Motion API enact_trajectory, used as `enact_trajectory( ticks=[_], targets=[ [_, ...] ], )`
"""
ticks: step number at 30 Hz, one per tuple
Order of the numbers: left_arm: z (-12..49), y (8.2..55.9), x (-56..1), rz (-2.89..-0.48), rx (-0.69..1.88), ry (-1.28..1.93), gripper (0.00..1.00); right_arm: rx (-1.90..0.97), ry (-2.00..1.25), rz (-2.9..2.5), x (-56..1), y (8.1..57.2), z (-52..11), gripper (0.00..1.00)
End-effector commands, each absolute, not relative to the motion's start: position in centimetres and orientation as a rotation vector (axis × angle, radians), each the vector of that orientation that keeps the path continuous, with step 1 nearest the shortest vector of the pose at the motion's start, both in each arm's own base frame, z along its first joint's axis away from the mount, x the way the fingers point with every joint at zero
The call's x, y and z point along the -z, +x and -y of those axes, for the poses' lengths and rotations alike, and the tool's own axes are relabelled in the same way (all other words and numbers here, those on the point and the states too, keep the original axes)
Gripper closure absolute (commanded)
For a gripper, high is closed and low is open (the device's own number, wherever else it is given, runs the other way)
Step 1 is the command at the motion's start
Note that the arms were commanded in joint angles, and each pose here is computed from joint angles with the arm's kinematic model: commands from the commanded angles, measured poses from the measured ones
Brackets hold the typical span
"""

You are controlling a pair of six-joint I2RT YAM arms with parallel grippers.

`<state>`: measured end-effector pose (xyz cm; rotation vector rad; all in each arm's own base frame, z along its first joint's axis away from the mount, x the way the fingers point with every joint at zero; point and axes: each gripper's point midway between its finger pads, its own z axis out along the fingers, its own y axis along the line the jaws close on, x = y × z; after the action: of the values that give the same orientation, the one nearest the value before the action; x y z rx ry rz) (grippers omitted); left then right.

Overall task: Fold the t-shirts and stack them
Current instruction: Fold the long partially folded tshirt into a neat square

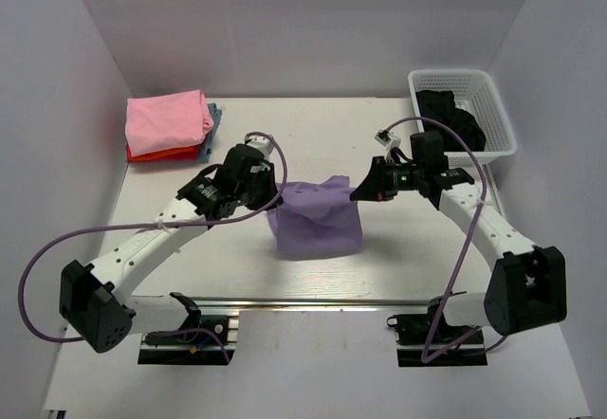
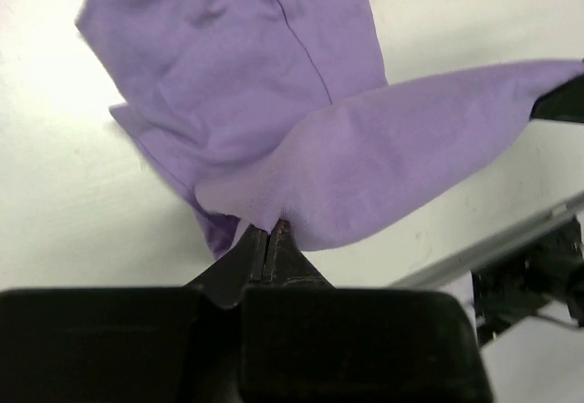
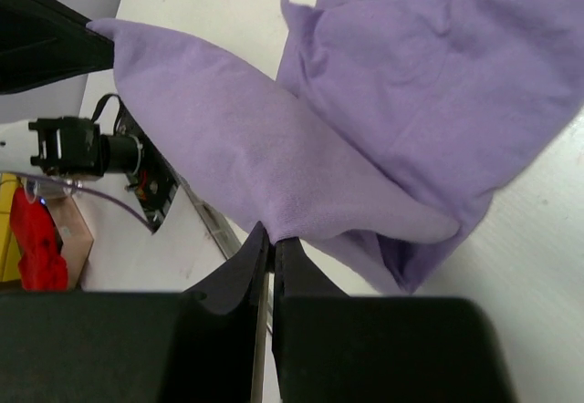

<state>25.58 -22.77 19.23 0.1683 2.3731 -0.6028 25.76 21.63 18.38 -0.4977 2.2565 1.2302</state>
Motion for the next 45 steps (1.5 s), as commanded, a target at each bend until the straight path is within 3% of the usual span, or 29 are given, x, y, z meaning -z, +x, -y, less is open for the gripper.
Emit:
enact_trajectory(
  ticks=[1, 12, 19, 32, 33, 34, 35, 36, 37, 43, 45],
  targets=[
    [22.5, 28.6, -21.6, -2.278, 0.534, 0.070, 1.00, -1.191, -0.512, -2.135, -21.2, 29.2, -22.1, 1.00],
    [19.3, 32.9, -19.6, -2.334, 0.189, -0.107, 1.00, -1.141, -0.342, -2.209, -18.4, 35.0, -21.4, 1.00],
    [18.7, 35.4, -18.1, -2.360, 0.153, -0.160, 1.00, -1.234, -0.333, -2.224, -16.9, 36.6, -22.3, 1.00],
    [18.7, 40.1, -14.8, -2.374, 0.122, -0.182, 1.00, -1.148, -0.277, -2.283, -13.4, 41.4, -22.3, 1.00],
    [18.6, 40.6, -15.1, -2.364, 0.102, -0.191, 0.84, -1.117, -0.258, -2.295, -12.7, 42.1, -22.2, 1.00],
    [18.4, 40.8, -15.1, -2.363, 0.082, -0.212, 0.68, -1.103, -0.249, -2.298, -12.5, 42.5, -22.1, 0.90],
    [18.0, 41.4, -15.2, -2.351, 0.068, -0.240, 0.39, -1.100, -0.235, -2.321, -11.4, 42.8, -22.3, 0.66],
    [17.9, 42.1, -15.6, -2.337, 0.044, -0.250, 0.12, -1.088, -0.259, -2.275, -12.8, 44.2, -22.3, 0.11],
    [17.5, 42.3, -15.7, -2.343, 0.033, -0.261, 0.00, -1.098, -0.253, -2.304, -12.7, 43.9, -22.5, 0.10],
    [18.0, 43.1, -18.8, -2.279, 0.105, -0.198, 0.00, -1.041, -0.419, -2.196, -17.4, 45.2, -22.8, 0.10],
    [18.8, 42.0, -17.3, -2.322, 0.168, -0.133, 0.00, -1.043, -0.406, -2.195, -17.2, 44.0, -22.5, 0.10]
  ],
)
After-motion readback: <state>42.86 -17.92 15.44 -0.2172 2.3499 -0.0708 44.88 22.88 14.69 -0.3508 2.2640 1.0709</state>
